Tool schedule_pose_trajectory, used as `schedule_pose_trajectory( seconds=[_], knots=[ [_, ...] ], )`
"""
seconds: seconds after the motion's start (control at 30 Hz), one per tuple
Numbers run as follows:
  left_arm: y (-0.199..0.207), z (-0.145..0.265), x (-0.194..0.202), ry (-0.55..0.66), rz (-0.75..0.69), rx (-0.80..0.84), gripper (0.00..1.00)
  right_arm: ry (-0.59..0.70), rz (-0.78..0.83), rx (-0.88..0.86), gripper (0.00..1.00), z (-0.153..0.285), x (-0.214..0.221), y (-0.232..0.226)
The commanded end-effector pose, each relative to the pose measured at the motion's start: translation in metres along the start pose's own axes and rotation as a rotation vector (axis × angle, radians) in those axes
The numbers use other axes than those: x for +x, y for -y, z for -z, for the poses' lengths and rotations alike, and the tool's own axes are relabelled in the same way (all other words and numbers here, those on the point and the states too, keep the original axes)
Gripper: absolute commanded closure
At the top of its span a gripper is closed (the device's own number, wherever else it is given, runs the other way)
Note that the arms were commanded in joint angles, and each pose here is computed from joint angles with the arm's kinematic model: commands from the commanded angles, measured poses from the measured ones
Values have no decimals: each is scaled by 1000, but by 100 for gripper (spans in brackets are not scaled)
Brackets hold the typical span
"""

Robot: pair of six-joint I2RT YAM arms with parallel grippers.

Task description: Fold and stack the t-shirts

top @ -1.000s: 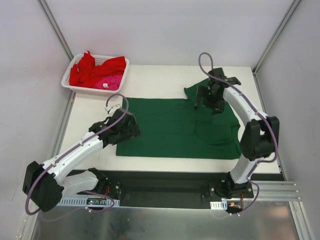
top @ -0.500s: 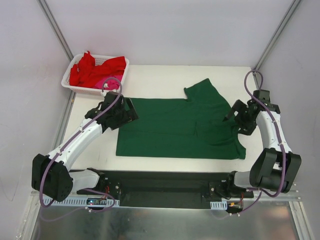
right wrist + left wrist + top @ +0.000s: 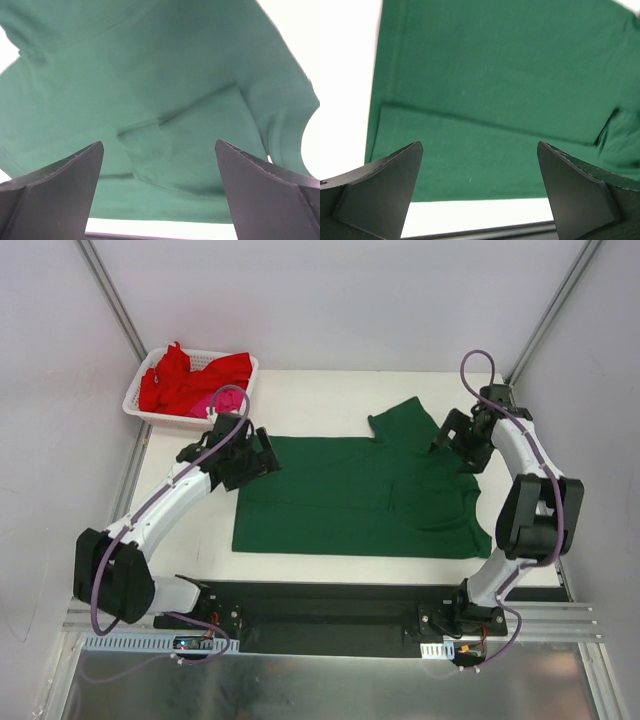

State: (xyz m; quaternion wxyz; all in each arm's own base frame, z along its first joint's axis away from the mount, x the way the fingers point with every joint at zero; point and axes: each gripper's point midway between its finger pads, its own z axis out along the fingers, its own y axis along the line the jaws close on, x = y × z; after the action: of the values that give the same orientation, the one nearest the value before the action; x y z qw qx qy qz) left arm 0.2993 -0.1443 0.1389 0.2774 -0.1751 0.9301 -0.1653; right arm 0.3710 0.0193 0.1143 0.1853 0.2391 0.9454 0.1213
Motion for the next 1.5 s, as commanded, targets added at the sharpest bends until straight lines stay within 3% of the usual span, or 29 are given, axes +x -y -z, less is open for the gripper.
schedule_pose_trajectory(
  seconds=[0.0,0.23,0.27,0.47,0.57,0.6,0.67,0.7,0.73,0.8,0.83,0.97,1.17,1.47],
  knots=[
    [25,-6,-51,98,-79,14,1,137,34,-74,1,-3,-71,-40],
    [52,-37,-105,140,-162,1,13,285,187,-312,7,-11,-160,-111],
    [52,-50,-105,126,-181,-4,17,275,194,-346,8,-22,-161,-116],
    [85,-94,-113,63,-200,87,16,212,126,-406,8,-58,-162,-124],
    [90,-95,-108,49,-165,100,16,139,104,-374,11,-49,-143,-119],
    [92,-92,-104,46,-159,103,17,169,120,-338,10,-21,-141,-117],
    [92,-70,-79,18,-148,123,17,71,85,-201,8,-6,-100,-88],
    [76,-69,-51,-32,-144,91,16,125,108,-210,7,39,-90,-90],
    [79,-42,-49,21,-143,102,15,67,101,-132,6,30,-55,-69],
    [67,-31,-6,-33,-126,86,12,86,126,-107,1,51,-26,-60],
    [65,-13,-5,7,-110,94,11,115,119,-69,0,76,-10,-49],
    [24,-21,33,-17,8,-23,8,-50,42,38,4,48,78,5],
    [9,-47,41,-22,74,-117,6,-75,-32,73,4,13,91,16],
    [-9,-76,23,37,40,-178,5,-46,20,170,4,-20,43,13]
  ],
)
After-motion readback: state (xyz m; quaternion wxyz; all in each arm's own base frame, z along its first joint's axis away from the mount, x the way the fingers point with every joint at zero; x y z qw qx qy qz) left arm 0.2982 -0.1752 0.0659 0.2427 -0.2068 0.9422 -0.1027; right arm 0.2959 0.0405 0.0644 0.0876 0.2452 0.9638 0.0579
